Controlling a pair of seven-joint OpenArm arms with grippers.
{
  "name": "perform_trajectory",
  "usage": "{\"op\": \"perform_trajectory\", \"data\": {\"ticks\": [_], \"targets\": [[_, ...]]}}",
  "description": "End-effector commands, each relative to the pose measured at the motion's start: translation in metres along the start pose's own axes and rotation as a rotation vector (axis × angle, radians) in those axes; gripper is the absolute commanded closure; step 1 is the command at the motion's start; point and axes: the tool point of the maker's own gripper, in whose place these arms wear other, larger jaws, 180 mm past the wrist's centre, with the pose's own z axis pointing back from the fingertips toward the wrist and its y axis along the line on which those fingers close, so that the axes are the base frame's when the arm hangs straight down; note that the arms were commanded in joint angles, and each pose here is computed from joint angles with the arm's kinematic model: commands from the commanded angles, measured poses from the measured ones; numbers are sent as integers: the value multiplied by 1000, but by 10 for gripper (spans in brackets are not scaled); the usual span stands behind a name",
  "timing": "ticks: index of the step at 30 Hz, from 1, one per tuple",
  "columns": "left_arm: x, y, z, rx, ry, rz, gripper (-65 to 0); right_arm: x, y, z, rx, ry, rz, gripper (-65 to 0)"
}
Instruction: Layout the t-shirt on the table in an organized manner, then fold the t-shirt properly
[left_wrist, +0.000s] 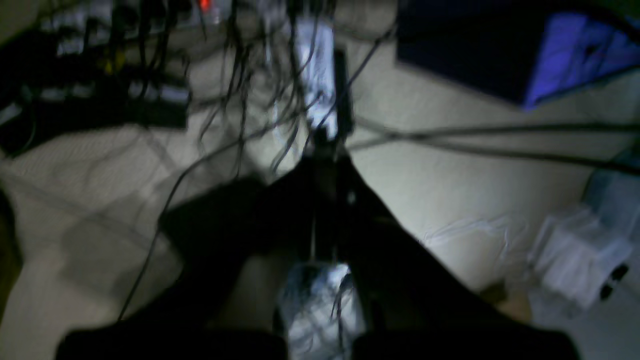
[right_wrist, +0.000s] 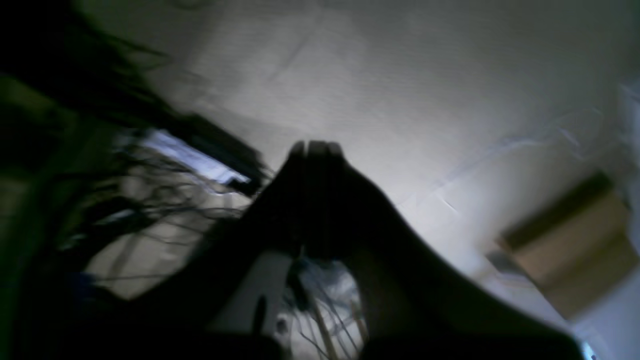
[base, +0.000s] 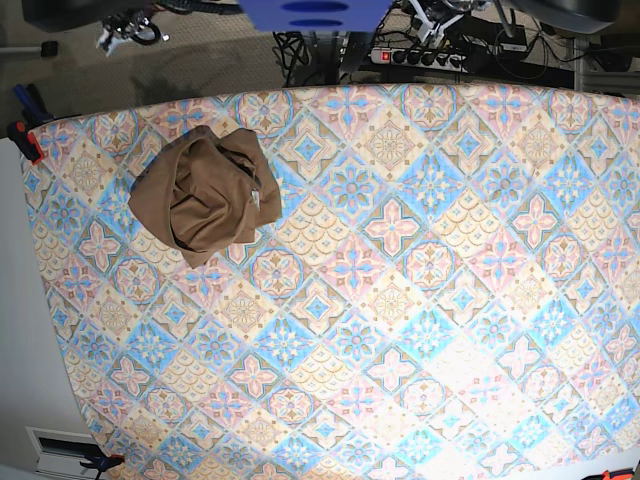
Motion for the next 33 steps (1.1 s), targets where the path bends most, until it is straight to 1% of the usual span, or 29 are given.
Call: {"op": "perform_trajectory", "data": {"ticks": [1,3,5,8,15,17,18,20,21,23,25,27,30,33], "targets": [[-19,-6,1,-25,48,1,0,-11,-22,-1,-49,26,5,0],[-24,-6,-2,-43,78,-3,0,-16,-23,-3,-50,33,5,0],[-33,-12,-5,-69,107,26,0,-22,-23,-5,-51,46,4,0],[-31,-10,-8,-85,123,46,0,-28,-24,-7,-52,50,3,0],[-20,0,-9,-78,116,43,0,-48,-30,-15,-63,78,4,0],[-21,0,-9,-77,119,39,0,-40,-28,-18,-60,53,0,0],[-20,5,-9,-55,120,34,0,-27,-24,-20,-54,31,-4,0],[-16,21,-10,25,116,16,0,-8,-18,-24,-45,6,-7,0],[-14,29,-11,65,115,7,0,-1,-17,-26,-47,-1,14,0],[-15,32,-13,97,126,11,0,-1,-9,-31,-45,-2,78,0],[-10,31,-18,101,130,20,0,-9,8,-35,-25,5,130,0],[-9,28,-22,98,141,34,0,-17,17,-38,-14,3,181,0],[-8,28,-24,107,154,52,0,-18,26,-39,-1,-35,244,0],[-8,38,-25,173,156,47,0,-11,33,-38,11,-76,283,0]]}}
